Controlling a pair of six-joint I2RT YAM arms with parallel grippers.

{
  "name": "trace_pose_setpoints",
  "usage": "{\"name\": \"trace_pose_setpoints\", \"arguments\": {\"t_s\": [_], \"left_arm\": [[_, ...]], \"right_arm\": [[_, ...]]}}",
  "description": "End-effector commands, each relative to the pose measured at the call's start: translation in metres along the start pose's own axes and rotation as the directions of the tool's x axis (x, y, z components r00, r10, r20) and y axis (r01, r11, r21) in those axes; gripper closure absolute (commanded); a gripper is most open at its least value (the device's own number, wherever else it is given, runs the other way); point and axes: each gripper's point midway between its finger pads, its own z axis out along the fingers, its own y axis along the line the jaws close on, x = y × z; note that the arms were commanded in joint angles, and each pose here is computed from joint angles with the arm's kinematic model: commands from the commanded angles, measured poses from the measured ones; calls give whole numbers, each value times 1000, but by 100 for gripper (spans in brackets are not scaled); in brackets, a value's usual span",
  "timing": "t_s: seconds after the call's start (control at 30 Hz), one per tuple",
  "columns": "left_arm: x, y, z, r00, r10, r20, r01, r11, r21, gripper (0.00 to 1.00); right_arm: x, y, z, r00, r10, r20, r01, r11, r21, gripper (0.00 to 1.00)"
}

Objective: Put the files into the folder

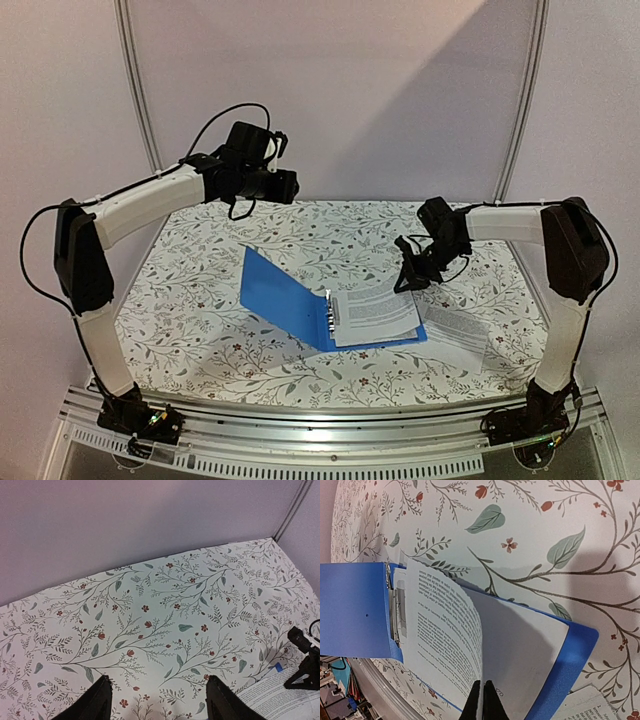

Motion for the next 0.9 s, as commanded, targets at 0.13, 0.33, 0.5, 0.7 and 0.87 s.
{"name": "trace_pose_setpoints", "arguments": {"t_s": [0.13,0.33,0.5,0.7,0.87], "left_arm": [[11,1,12,1000,-7,-25,8,1000,12,36],[11,1,13,1000,-10,-27,10,1000,15,36],[12,0,13,1000,-9,-27,10,1000,18,36],[13,1,14,999,-11,-30,11,1000,20,36],[13,0,14,999,-11,-33,12,1000,24,36]], "right_arm": [[-2,3,9,999,-31,-19,31,999,-19,100],[1,9,16,998,-53,-38,52,998,-22,100],[2,12,21,997,-63,-45,62,998,-22,100],[2,14,23,997,-65,-45,64,998,-23,100],[0,10,23,997,-70,-38,70,998,6,100]]}}
